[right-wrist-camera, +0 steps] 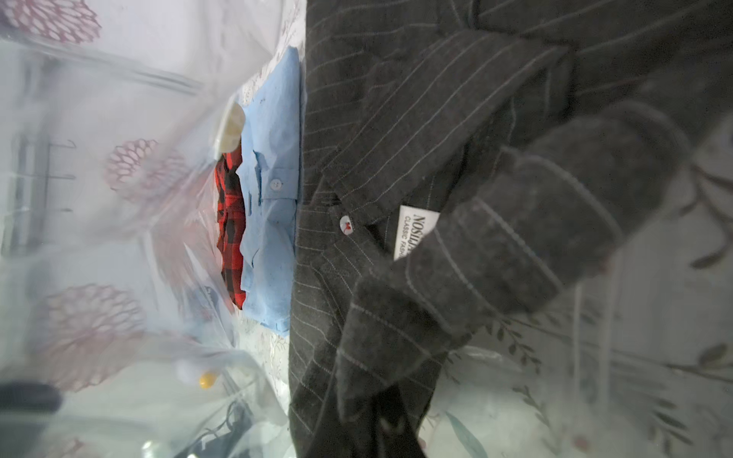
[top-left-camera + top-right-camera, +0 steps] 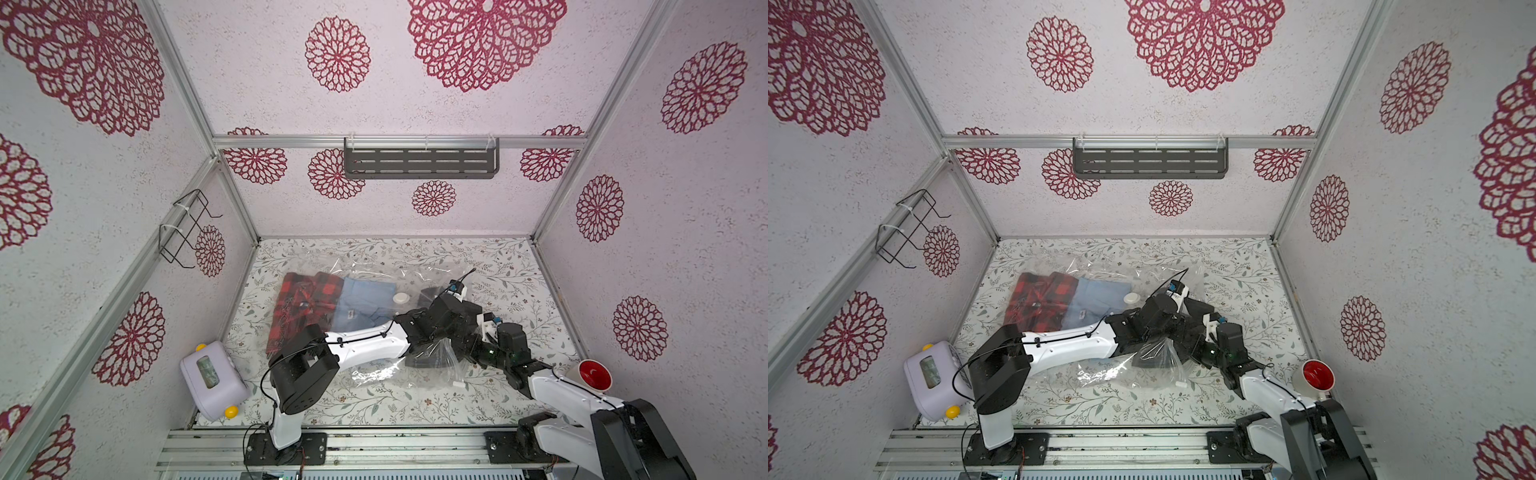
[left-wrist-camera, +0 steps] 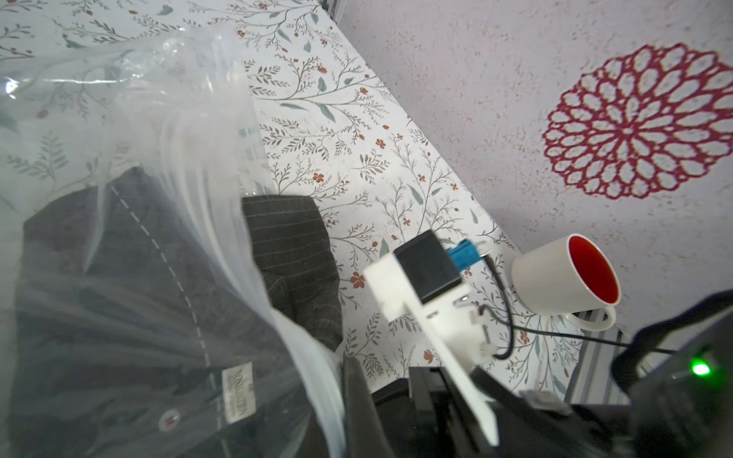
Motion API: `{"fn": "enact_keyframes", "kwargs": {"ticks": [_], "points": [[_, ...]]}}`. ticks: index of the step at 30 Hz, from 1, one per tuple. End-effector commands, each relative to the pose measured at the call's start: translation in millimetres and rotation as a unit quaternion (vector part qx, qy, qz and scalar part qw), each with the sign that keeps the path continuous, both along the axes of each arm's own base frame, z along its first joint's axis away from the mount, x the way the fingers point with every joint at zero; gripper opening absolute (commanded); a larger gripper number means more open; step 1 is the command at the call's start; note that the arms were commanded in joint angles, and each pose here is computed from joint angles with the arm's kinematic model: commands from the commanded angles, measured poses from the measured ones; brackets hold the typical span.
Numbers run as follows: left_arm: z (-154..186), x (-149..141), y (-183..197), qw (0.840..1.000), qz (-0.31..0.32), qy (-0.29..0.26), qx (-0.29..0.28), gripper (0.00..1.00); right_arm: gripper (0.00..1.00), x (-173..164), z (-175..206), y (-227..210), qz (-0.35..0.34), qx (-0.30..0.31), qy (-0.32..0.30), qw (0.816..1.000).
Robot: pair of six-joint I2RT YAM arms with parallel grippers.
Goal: Place the folded shirt into the vacuum bag
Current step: Place the shirt in the vacuum bag.
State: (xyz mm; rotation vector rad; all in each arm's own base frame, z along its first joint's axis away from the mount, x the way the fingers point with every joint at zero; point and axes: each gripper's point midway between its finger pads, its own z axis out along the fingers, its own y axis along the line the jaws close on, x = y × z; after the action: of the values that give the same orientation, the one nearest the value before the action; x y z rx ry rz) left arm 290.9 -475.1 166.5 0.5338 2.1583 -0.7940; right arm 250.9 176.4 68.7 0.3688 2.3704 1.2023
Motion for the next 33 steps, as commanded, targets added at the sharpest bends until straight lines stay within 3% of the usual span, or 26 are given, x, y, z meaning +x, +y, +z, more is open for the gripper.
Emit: {"fn": "enact_keyframes", "kwargs": {"ticks": [1, 5, 6, 7, 9, 10, 13, 22, 33], "points": [[42.4, -8.1, -12.1, 0.998, -0.023, -0.027, -0.044, 0.00, 0.00, 5.9, 10.0, 17.1, 0.016, 0.016, -0.018, 1.000], [36.2, -5.7, -7.2, 0.999, -0.015, -0.027, -0.038, 0.00, 0.00, 3.3, 5.0, 24.4, 0.035, 0.016, -0.011, 0.999], [32.5, -4.6, -5.0, 0.999, -0.012, -0.026, -0.034, 0.00, 0.10, 3.4, 3.7, 20.5, 0.028, 0.008, -0.011, 1.000], [28.1, -3.5, -2.7, 0.999, -0.007, -0.023, -0.031, 0.00, 0.28, 4.4, 4.2, 13.7, 0.015, -0.002, -0.015, 1.000], [20.0, -2.4, 2.1, 1.000, -0.002, -0.018, -0.026, 0.00, 0.53, 6.5, 6.5, -2.0, -0.013, -0.024, -0.023, 0.999], [16.3, -2.4, 4.2, 1.000, 0.000, -0.016, -0.024, 0.00, 0.63, 8.7, 10.2, -11.1, -0.028, -0.033, -0.030, 0.999], [10.4, -2.7, 9.1, 1.000, 0.003, -0.014, -0.020, 0.00, 0.76, 11.8, 16.1, -36.2, -0.064, -0.052, -0.041, 0.996], [9.2, -3.5, 11.9, 1.000, 0.002, -0.015, -0.018, 0.00, 0.75, 38.3, 24.8, -74.1, -0.105, -0.068, -0.056, 0.991], [11.7, -3.2, 11.4, 1.000, 0.001, -0.016, -0.022, 0.00, 0.51, 78.7, 8.4, -68.9, -0.092, -0.069, -0.038, 0.993]]}}
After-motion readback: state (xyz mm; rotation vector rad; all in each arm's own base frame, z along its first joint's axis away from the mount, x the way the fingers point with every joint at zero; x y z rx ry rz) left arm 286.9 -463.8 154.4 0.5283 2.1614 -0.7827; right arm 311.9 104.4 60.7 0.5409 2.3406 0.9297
